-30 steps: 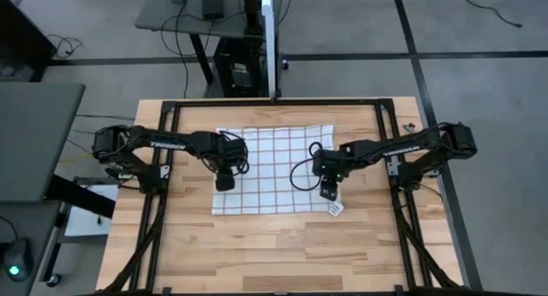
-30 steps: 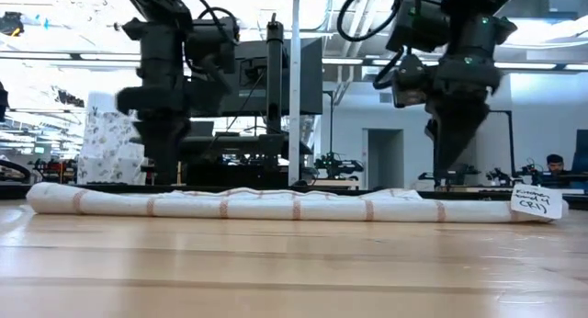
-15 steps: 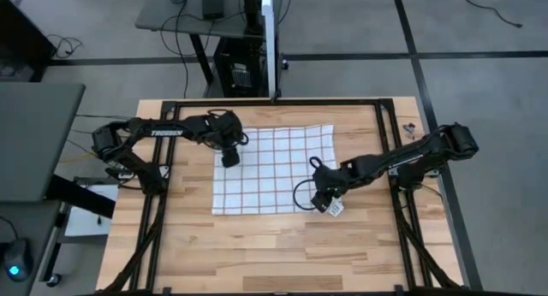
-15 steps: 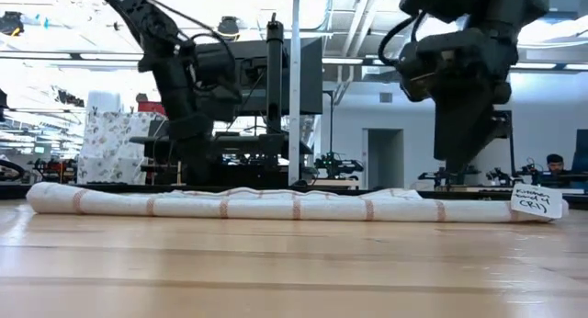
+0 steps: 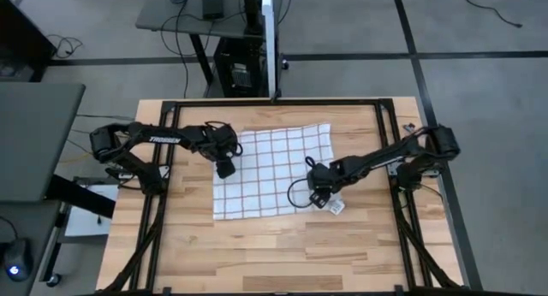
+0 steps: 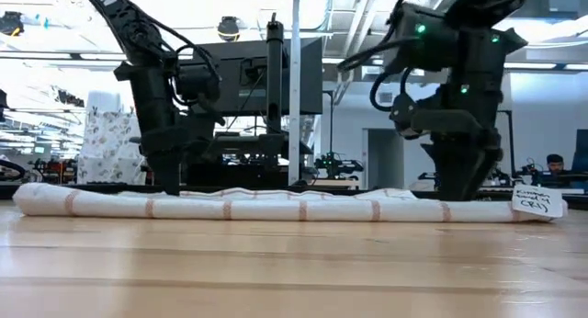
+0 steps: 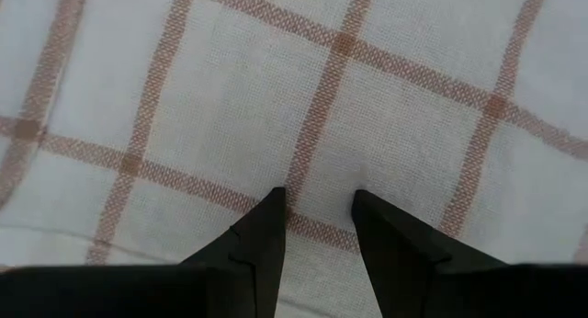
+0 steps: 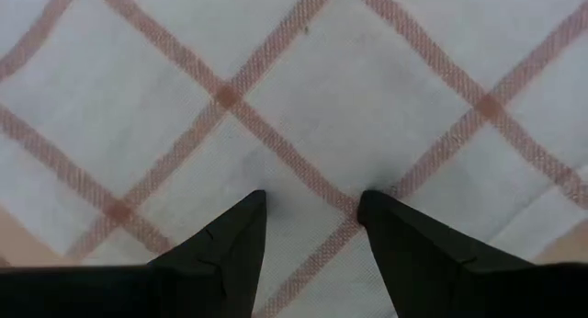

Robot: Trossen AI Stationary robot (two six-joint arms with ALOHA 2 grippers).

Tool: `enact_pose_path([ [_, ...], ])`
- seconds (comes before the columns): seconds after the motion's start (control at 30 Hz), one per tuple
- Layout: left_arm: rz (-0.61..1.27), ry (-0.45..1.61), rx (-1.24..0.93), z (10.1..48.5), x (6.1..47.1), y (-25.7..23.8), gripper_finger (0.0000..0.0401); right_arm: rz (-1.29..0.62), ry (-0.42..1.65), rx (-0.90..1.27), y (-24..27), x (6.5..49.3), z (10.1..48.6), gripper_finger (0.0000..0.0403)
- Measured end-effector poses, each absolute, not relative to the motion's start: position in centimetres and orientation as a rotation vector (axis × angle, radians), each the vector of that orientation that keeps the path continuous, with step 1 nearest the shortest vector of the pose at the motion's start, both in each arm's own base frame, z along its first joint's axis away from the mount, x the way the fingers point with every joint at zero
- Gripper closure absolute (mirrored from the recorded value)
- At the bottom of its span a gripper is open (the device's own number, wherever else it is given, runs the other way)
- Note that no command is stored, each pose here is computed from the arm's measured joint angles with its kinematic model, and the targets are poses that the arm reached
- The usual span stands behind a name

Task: Roll towel
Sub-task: Roll the white towel

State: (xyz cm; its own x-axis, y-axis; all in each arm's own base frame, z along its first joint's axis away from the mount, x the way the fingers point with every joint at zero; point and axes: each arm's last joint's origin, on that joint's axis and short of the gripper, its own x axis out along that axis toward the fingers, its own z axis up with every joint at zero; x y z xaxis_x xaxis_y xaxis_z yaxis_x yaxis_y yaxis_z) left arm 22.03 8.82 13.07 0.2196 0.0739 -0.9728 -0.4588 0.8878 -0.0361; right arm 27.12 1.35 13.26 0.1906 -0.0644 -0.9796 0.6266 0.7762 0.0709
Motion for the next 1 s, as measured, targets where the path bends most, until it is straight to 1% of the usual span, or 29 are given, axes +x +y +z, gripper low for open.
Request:
enact_pose_path([
  [0.2,0.412,1.327,-0.43,13.0,22.7,5.9,0.0284,-0.448,1.336,0.397,-2.3,27.0,13.1,0.0223],
  [0.47,0.427,1.313,-0.554,13.0,23.5,0.6,0.0284,-0.433,1.329,0.299,-9.2,26.3,13.6,0.0223],
  [0.57,0.411,1.336,-0.568,13.4,23.8,-1.1,0.0284,-0.443,1.357,0.292,-11.2,25.9,14.8,0.0223],
  [0.63,0.398,1.362,-0.56,14.3,24.2,-1.7,0.0284,-0.435,1.323,0.328,-12.3,26.0,16.6,0.0223],
  [0.73,0.412,1.437,-0.521,15.9,24.5,-1.8,0.0284,-0.384,1.26,0.422,-12.2,26.1,18.9,0.0223],
  [0.83,0.451,1.377,-0.432,18.1,25.6,-1.2,0.0284,-0.321,1.202,0.501,-10.4,26.5,19.8,0.0223],
  [0.9,0.475,1.373,-0.364,18.6,25.8,-0.6,0.0284,-0.294,1.187,0.504,-8.7,27.0,19.9,0.0223],
  [1.0,0.483,1.326,-0.315,19.2,26.3,0.5,0.0284,-0.248,1.19,0.508,-5.7,27.8,19.0,0.0223],
])
